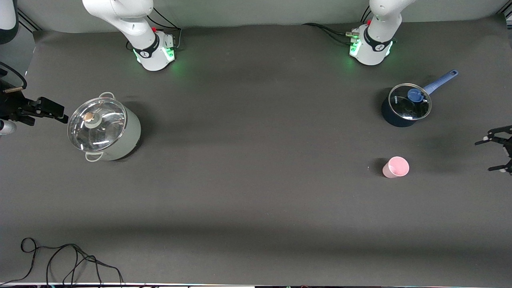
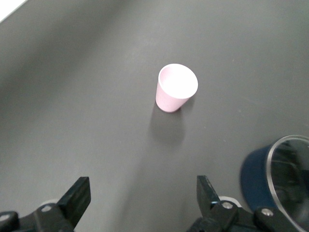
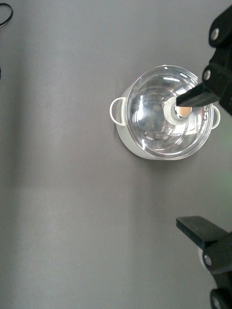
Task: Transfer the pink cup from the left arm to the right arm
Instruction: 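Lower the open left gripper beside the pink cup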
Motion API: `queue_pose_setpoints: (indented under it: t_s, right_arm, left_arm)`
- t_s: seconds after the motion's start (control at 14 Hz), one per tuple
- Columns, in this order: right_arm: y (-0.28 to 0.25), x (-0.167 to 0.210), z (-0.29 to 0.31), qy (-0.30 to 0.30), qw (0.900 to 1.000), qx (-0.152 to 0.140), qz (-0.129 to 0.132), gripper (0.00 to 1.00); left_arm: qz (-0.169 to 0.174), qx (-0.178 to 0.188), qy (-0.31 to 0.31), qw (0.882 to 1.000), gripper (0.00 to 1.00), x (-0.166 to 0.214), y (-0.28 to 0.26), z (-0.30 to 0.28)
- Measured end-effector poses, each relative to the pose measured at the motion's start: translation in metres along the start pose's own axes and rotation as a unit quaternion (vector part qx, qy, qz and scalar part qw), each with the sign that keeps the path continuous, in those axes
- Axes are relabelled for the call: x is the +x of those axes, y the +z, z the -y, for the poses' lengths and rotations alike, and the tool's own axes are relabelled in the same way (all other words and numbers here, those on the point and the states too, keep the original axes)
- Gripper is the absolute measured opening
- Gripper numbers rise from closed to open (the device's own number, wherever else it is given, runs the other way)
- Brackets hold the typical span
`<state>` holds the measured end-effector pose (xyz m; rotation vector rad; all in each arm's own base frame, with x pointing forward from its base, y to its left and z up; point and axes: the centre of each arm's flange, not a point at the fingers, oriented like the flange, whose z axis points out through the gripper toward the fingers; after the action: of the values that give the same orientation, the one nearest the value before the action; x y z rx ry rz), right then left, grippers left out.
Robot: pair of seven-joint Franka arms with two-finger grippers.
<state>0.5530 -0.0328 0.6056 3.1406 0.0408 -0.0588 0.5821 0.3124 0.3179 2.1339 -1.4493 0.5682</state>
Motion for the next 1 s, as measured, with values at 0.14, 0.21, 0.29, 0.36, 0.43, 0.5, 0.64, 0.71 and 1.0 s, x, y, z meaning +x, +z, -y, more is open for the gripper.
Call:
queue_pose_setpoints:
  t_s: [0.14,0.21,0.29,0.36,0.43,0.5,0.64,0.71,1.0]
  right_arm:
    - [0.000,0.000,0.000,0.000,1.000,0.000,0.000,1.00]
    - [0.000,0.000,0.000,0.000,1.000,0.000,0.000,1.00]
    - [0.000,0.000,0.000,0.000,1.000,0.000,0.000,1.00]
    - [0.000,0.000,0.000,0.000,1.000,0.000,0.000,1.00]
    - [0.000,0.000,0.000,0.000,1.000,0.000,0.000,1.00]
    - [0.000,0.000,0.000,0.000,1.000,0.000,0.000,1.00]
    - [0.000,0.000,-0.001,0.001,1.000,0.000,0.000,1.00]
    - [0.000,0.000,-0.001,0.001,1.000,0.000,0.000,1.00]
    - [0.000,0.000,-0.001,0.001,1.000,0.000,0.000,1.00]
  left_arm:
    - [-0.045,-0.001,0.036,0.998,0.98,-0.023,0.027,0.007]
    - [-0.065,0.000,0.054,0.996,0.98,-0.031,0.039,0.010]
    - [-0.082,0.000,0.072,0.994,0.98,-0.039,0.049,0.012]
    - [-0.100,0.001,0.089,0.991,0.98,-0.046,0.058,0.012]
    - [-0.117,0.002,0.105,0.988,0.98,-0.054,0.066,0.012]
    - [-0.134,0.003,0.121,0.984,0.98,-0.061,0.074,0.012]
    - [-0.172,0.003,0.149,0.974,0.99,-0.074,0.093,0.010]
    - [-0.191,0.002,0.159,0.969,0.99,-0.080,0.105,0.008]
    - [-0.272,-0.015,0.158,0.949,0.99,-0.104,0.161,0.000]
